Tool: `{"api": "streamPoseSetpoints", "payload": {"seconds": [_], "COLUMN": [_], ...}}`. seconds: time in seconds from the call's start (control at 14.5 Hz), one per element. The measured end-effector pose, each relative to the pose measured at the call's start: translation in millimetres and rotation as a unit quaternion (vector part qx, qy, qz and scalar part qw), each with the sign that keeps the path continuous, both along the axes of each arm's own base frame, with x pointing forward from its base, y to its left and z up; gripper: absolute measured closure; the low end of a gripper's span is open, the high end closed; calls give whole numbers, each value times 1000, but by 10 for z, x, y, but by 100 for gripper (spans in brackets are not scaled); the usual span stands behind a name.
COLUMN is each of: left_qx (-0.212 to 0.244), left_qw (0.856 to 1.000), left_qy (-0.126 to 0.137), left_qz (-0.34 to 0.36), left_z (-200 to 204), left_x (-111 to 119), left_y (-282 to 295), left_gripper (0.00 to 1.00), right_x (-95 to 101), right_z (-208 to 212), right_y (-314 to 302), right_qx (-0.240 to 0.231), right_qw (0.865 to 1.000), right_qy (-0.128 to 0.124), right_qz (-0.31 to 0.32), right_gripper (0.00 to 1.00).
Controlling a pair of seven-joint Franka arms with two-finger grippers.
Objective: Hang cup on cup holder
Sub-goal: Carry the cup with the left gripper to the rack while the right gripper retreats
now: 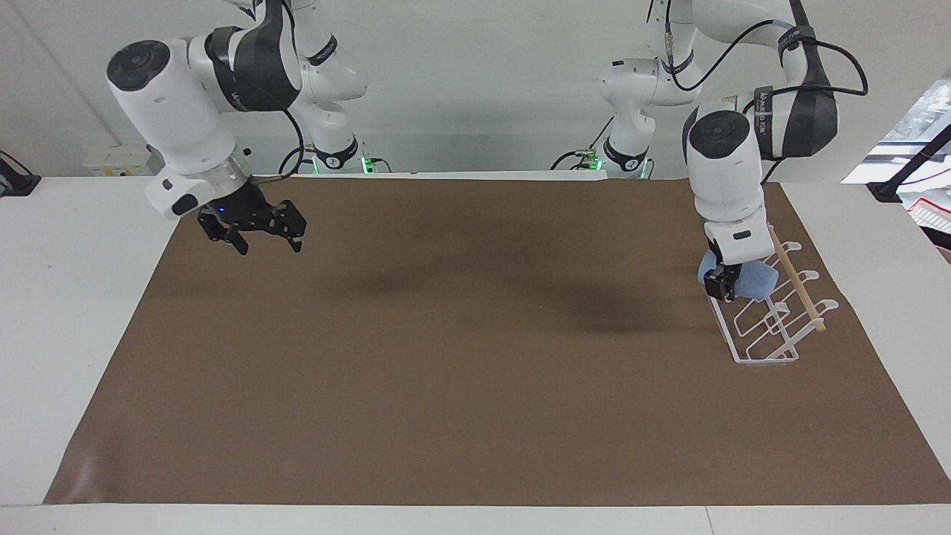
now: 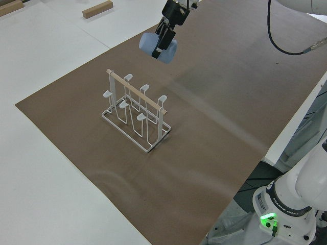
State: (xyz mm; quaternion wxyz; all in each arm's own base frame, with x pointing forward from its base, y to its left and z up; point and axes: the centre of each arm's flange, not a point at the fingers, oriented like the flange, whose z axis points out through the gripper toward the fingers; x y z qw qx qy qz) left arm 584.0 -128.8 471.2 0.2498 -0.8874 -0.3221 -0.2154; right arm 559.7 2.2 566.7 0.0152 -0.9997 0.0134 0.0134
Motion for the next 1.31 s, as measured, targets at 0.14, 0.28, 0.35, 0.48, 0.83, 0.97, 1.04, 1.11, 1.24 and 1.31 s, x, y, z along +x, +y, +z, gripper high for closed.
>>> {"api": "streamPoseSetpoints", "payload": {"seconds": [0.14,0.28,0.35,0.48,0.83,0.97,1.04,1.11,1.24,1.31], "left_qx": [69,137,162,194,298,307,309,311,311,315], "left_qw": [995,981,973,954,910,906,905,904,902,901], "left_qy": [-67,-134,-163,-223,-284,-287,-288,-290,-294,-296], "left_qz": [15,26,33,45,43,44,43,44,46,45], "left_z": [-69,-142,-208,-327,-787,-912,-948,-983,-1111,-1183], "left_x": [82,113,110,111,-41,-76,-95,-115,-152,-166], "left_y": [10,76,110,118,291,277,247,222,208,225], "left_gripper": [21,21,21,21,21,21,21,21,21,21], "right_x": [-74,-129,-143,-159,-180,-192,-192,-191,-193,-193], "right_z": [277,501,550,540,457,436,428,427,427,426], "right_y": [-101,-112,-99,-85,-139,-176,-185,-188,-227,-233], "right_qx": [-28,-46,-52,-54,-48,-42,-42,-42,-41,-41], "right_qw": [1000,999,998,998,997,997,997,997,997,997], "right_qy": [12,17,19,28,53,61,62,63,63,63], "right_qz": [5,14,18,23,23,19,18,18,15,15], "right_gripper": [0,0,0,0,0,0,0,0,0,0]}}
